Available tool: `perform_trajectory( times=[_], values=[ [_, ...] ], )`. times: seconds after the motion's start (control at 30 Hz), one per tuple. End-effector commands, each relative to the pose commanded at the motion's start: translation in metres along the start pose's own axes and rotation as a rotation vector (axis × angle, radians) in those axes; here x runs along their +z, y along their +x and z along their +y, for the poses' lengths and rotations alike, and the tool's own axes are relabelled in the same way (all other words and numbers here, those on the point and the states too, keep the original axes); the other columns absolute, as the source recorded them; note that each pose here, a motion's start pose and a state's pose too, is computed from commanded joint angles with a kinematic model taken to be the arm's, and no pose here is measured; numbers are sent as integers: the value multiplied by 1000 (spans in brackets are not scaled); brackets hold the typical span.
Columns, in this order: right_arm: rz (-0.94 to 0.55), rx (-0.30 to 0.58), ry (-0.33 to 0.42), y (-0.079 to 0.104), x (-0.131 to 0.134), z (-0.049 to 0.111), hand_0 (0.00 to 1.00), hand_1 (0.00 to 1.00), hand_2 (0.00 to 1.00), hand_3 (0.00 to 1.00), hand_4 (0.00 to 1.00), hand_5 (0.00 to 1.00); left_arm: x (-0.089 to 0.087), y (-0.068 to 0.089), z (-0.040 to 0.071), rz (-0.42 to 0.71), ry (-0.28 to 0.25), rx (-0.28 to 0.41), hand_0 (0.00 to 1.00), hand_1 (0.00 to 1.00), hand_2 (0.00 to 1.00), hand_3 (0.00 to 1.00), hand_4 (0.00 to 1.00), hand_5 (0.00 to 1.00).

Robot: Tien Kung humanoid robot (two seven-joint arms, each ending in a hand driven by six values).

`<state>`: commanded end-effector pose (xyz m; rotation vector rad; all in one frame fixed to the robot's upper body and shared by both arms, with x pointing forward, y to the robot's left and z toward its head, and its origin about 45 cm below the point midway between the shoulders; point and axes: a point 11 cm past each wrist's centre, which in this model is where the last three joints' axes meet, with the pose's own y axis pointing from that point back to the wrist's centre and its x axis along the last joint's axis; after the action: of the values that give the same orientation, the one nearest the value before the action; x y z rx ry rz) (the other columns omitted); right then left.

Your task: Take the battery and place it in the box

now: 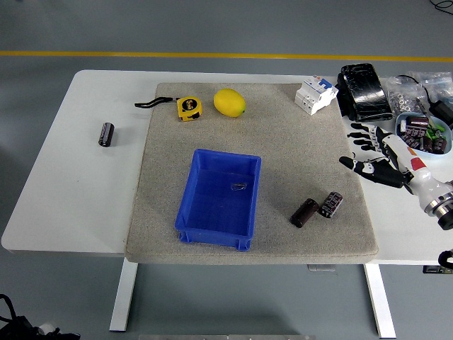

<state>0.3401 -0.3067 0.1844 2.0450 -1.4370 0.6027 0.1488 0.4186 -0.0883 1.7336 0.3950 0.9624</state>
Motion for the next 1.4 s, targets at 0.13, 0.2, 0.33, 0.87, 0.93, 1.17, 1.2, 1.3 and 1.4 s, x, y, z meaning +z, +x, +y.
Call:
perform_trajectory(
  times=[0.13, 0.2, 0.33, 0.87, 0.93, 1.17, 1.2, 1.3, 1.4],
  values=[
    [123, -51, -47, -9, 6, 1, 727, 717, 744, 830, 998, 498, 1, 1, 0, -3, -1, 0, 558, 516, 614, 604, 589, 657],
    [208, -71, -62, -13, 7, 3, 727, 717, 744, 830, 998, 498, 1, 2, 0, -7, -1, 2, 558, 516, 614, 604, 589, 657],
    [382, -102, -61, -16, 2, 7, 601, 667, 709, 821, 998, 555, 1, 3, 0, -8, 0, 3, 557, 517, 613, 604, 589, 657],
    [449, -156, -106, -33, 6, -7, 547, 597, 634, 774, 998, 555, 2, 7, 1, -26, -3, 9, 555, 515, 610, 605, 590, 656],
    [460, -157, -106, -34, 5, -8, 487, 545, 576, 731, 998, 565, 3, 7, 1, -25, -5, 9, 552, 515, 608, 604, 591, 655],
    [499, -146, -109, -33, 6, -12, 433, 495, 525, 677, 998, 563, 5, 7, 1, -20, -10, 9, 551, 516, 609, 604, 592, 654],
    [504, -144, -111, -33, 6, -12, 433, 495, 525, 677, 998, 563, 6, 6, 1, -19, -11, 9, 551, 516, 609, 604, 592, 654],
    [517, -143, -115, -33, 7, -12, 433, 495, 525, 677, 998, 563, 7, 6, 1, -19, -13, 9, 551, 516, 609, 604, 592, 654],
    [530, -144, -124, -33, 8, -13, 417, 483, 508, 660, 998, 555, 8, 7, 1, -19, -16, 10, 553, 516, 609, 604, 592, 654]
  ],
)
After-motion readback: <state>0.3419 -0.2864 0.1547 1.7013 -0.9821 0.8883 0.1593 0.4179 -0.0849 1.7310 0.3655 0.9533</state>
